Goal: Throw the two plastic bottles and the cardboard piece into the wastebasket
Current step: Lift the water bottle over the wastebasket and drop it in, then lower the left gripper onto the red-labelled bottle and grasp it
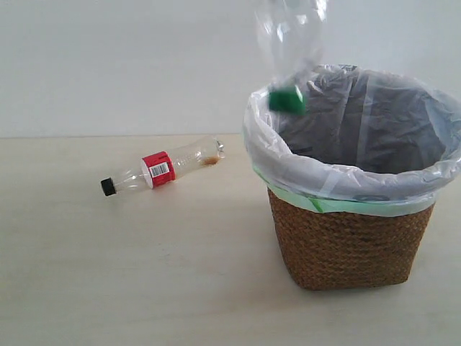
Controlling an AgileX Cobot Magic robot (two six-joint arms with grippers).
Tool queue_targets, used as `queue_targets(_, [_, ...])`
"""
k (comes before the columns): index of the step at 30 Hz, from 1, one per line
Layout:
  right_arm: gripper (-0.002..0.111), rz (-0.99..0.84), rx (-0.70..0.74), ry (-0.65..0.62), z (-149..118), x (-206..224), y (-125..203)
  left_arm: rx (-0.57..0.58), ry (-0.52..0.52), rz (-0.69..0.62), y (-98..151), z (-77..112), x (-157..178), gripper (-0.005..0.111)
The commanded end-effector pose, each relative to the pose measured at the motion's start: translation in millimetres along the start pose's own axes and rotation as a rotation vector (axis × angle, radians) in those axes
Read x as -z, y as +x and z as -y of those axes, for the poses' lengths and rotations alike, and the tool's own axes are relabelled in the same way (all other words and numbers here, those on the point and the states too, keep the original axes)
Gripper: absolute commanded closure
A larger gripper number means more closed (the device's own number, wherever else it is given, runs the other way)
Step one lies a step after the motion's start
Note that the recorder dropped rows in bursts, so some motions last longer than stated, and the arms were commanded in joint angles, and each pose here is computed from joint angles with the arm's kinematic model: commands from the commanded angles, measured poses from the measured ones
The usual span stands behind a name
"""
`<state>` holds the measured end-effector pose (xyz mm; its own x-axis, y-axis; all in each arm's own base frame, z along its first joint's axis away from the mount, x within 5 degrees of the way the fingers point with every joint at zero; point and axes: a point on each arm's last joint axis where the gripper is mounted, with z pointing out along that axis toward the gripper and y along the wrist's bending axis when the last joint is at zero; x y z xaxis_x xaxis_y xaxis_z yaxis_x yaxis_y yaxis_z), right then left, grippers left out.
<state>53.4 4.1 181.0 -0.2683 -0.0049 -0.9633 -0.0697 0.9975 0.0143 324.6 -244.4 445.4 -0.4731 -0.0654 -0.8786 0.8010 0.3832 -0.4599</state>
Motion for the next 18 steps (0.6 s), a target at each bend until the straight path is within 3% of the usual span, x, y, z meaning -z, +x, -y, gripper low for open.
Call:
queue_targets(1, [0.108,0.017,0.000,0.005,0,0,-1,-0.024,-0.001,0.021,-2,2.9,-1,0.000])
queue_targets(9, [0.108,0.017,0.000,0.005,0,0,-1,-0.031,-0.008,0.018,-2,1.8,-1,0.000])
queue_targets(13, [0.108,0.017,0.000,0.005,0,0,-1,-0.143,-0.088,-0.061,5,-6.0,0,0.000])
queue_targets(15, [0.108,0.017,0.000,0.005,0,0,-1,-0.222,-0.182,-0.147,11,-15.4,2,0.000])
queue_targets(17, [0.108,0.017,0.000,0.005,0,0,-1,-0.348,-0.421,-0.356,28,-43.7,9,0.000])
queue_targets(18, [0.108,0.017,0.000,0.005,0,0,-1,-0.395,-0.479,-0.420,33,-52.2,11,0.000])
